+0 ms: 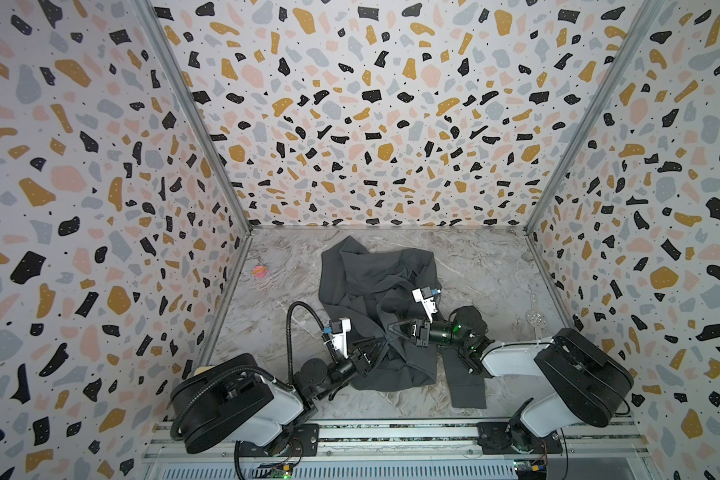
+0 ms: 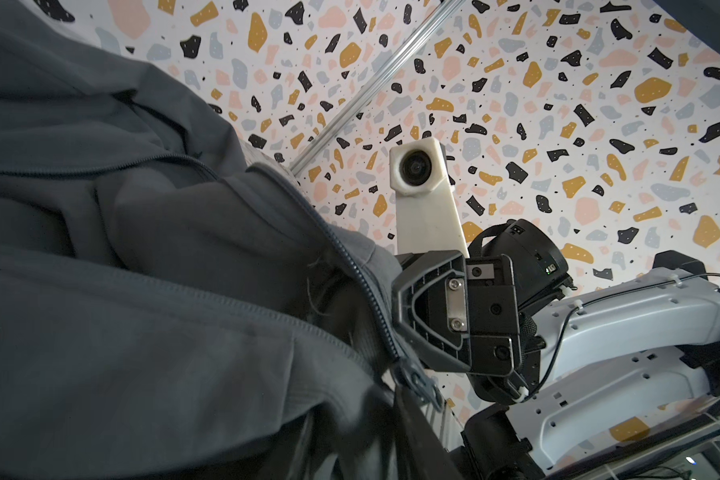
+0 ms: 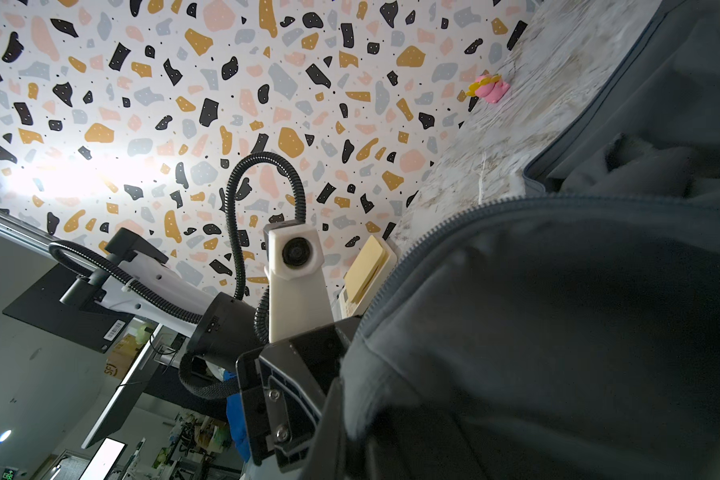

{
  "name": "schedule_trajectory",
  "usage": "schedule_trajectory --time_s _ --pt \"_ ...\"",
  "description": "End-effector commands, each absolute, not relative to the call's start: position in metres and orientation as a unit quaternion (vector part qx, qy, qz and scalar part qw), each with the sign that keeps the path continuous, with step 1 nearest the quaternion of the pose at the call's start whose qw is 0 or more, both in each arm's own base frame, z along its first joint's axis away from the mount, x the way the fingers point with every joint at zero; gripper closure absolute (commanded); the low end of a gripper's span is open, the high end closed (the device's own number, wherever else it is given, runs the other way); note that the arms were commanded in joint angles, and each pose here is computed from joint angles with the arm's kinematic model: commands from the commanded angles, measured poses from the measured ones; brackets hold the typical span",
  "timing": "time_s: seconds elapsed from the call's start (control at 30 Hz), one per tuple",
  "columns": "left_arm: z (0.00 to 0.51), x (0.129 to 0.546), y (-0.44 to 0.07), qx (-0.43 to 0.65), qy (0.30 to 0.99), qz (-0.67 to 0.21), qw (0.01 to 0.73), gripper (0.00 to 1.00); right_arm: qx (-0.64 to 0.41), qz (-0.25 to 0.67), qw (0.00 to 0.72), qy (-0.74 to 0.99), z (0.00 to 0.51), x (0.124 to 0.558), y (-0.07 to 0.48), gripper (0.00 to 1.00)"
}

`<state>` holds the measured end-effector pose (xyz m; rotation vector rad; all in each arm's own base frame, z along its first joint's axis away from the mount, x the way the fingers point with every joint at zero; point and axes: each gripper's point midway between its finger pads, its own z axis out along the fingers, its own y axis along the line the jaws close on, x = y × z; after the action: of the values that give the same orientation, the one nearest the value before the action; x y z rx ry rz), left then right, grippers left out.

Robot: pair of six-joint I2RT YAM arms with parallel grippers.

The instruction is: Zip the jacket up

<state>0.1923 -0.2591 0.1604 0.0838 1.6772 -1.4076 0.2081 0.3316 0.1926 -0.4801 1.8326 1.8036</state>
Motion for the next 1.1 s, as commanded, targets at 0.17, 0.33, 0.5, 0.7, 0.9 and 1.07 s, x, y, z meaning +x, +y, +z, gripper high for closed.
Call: schedule_trajectory --time_s 0.17,0.33,0.5,0.7,0.9,1.07 --pt "0.187 0.185 -0.259 0.032 0.633 -0.620 0.463 0.69 -0.185 0.665 0.282 0.666 0.200 0.210 0.332 1.00" --pt "0.186 0.186 -0.261 0.026 0.634 -0.623 0.457 1.00 -0.191 0.643 0.288 0.683 0.193 0.212 0.329 1.00" --pt "0.188 0.186 -0.259 0.021 0.631 -0.626 0.457 1.00 -0.212 0.584 0.317 0.716 0.181 0.215 0.320 1.00" --pt "0.197 0.187 -0.259 0.014 0.619 -0.636 0.461 1.00 -0.199 0.595 0.365 0.687 0.199 0.212 0.308 1.00" --pt "0.215 0.185 -0.257 0.006 0.590 -0.662 0.462 1.00 -0.189 0.597 0.413 0.662 0.214 0.212 0.300 1.00" --pt "0.220 0.184 -0.254 0.005 0.589 -0.660 0.466 1.00 -0.186 0.589 0.434 0.656 0.220 0.213 0.294 1.00"
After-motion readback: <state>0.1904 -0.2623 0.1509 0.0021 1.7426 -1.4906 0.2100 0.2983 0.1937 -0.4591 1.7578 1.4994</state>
